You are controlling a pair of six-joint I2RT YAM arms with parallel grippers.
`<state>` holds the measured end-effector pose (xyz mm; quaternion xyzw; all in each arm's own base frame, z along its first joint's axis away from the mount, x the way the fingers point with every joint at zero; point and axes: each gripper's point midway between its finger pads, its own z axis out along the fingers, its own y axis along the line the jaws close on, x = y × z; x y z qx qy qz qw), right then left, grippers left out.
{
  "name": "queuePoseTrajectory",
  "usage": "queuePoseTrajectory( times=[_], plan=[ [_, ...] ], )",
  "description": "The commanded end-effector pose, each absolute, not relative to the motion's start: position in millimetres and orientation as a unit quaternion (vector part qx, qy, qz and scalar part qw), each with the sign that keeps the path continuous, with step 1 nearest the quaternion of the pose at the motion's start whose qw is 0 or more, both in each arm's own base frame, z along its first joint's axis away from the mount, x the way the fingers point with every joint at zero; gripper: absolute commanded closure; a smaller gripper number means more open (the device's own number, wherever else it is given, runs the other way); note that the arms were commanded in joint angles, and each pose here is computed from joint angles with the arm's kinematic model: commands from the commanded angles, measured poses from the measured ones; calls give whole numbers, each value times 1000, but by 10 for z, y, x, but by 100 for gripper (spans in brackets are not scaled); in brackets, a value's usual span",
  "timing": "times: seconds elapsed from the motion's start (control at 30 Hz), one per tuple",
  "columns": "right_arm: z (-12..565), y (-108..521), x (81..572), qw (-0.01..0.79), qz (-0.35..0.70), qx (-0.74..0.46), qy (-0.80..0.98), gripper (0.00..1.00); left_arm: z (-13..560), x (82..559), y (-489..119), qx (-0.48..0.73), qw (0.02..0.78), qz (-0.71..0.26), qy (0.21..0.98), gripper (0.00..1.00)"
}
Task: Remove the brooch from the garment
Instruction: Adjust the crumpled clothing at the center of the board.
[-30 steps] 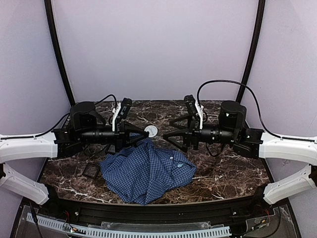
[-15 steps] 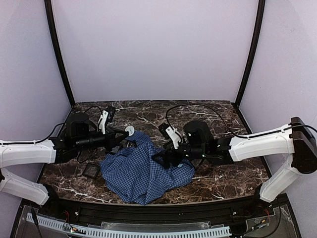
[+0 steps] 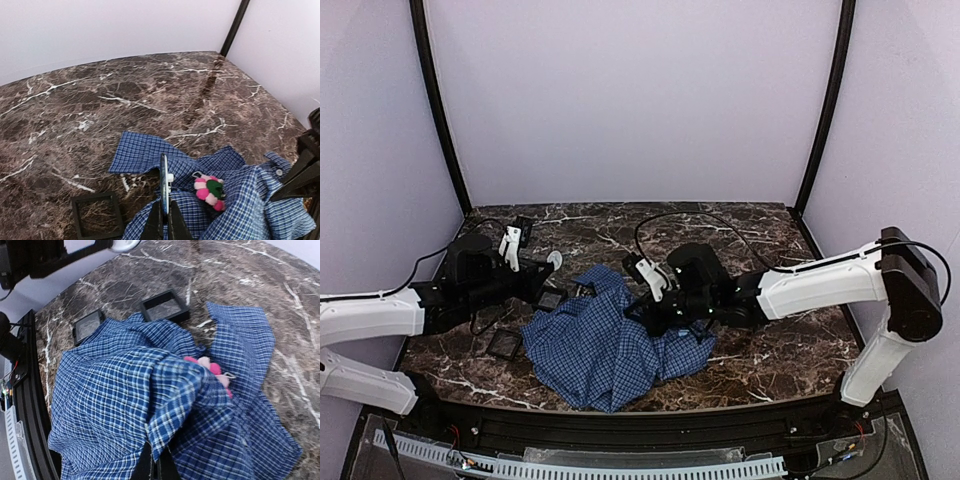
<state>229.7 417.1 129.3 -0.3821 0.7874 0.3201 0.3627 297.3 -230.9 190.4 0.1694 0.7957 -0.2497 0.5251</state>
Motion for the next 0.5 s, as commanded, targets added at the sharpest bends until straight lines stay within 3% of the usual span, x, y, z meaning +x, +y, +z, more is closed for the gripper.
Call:
queuePoseTrajectory(
  times=[0.0,0.27,0.47],
  plan=[
    [1886,3701,2743,458,270,-307,790,100,1635,3062,-2002,138,515,-163,830,99],
    [2920,2443,3210,599,218,-152,755,100,1317,3198,-1873,130,481,-87,862,99],
    [2775,2344,3260,588,205,-140,770,100,1119,3255,-1853,137,447,-52,883,99]
  ],
)
